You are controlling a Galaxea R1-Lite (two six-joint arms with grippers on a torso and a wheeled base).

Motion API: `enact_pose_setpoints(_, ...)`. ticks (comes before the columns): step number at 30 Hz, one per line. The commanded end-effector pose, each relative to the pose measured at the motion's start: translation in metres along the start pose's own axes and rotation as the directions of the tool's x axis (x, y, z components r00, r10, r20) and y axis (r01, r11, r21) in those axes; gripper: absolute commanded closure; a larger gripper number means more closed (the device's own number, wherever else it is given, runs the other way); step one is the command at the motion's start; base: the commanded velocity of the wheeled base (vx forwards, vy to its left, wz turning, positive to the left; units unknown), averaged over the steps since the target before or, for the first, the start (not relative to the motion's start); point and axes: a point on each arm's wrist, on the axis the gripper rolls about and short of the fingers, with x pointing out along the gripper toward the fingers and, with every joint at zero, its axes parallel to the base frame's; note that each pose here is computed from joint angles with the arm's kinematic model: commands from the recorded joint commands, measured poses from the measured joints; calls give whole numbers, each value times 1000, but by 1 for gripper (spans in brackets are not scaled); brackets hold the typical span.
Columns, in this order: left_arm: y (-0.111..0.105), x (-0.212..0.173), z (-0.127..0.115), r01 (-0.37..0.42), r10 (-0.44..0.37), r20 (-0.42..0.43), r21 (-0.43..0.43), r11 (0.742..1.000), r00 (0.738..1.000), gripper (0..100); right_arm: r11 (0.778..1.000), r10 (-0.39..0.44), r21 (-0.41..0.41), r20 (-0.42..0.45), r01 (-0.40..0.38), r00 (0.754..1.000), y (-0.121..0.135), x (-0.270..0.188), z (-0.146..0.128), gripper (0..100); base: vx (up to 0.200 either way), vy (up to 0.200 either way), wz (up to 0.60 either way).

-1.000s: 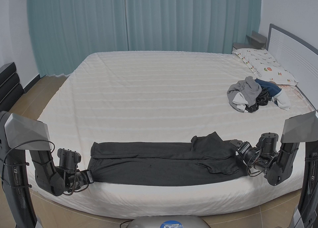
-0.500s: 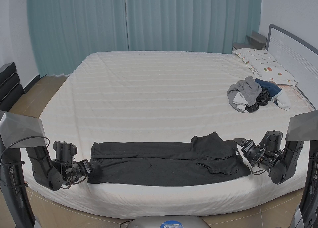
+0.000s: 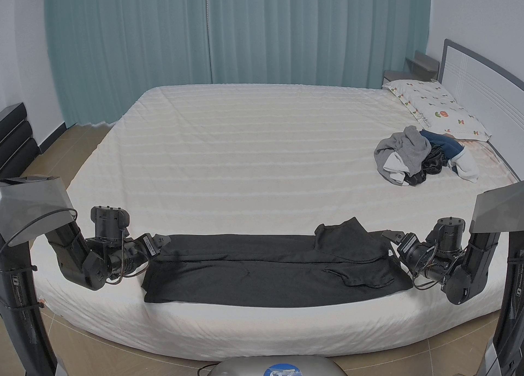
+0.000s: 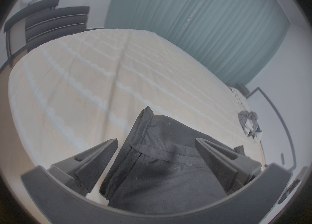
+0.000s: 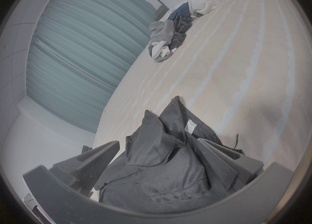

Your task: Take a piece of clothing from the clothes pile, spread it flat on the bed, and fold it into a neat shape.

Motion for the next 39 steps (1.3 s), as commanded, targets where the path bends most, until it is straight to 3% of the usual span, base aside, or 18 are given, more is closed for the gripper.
enact_pose_setpoints(1, -2, 22, 3, 2, 2, -41, 101, 995, 999, 0, 1000, -4, 2, -13, 4, 1000, -3, 1, -2, 0, 0, 0, 0)
enact_pose_setpoints(7, 11, 45, -14, -27, 53, -89, 266, 964, 995, 0, 1000, -5, 1, -17, 5, 1000, -3, 1, -3, 0, 0, 0, 0)
enact_pose_setpoints(18, 14, 59, -23, -18, 42, -84, 275, 961, 996, 0, 1000, -2, -1, -21, 2, 1000, -1, 1, -4, 0, 0, 0, 0)
enact_pose_setpoints(28, -2, 41, -4, -38, 38, 6, 284, 958, 999, 0, 1000, -1, -1, -20, 0, 1000, -1, 1, -4, 0, 0, 0, 0)
enact_pose_setpoints(39, -7, 52, -14, -22, 27, -15, 282, 959, 1000, 0, 1000, 1, -2, -23, -1, 1000, -1, 1, -5, 0, 0, 0, 0)
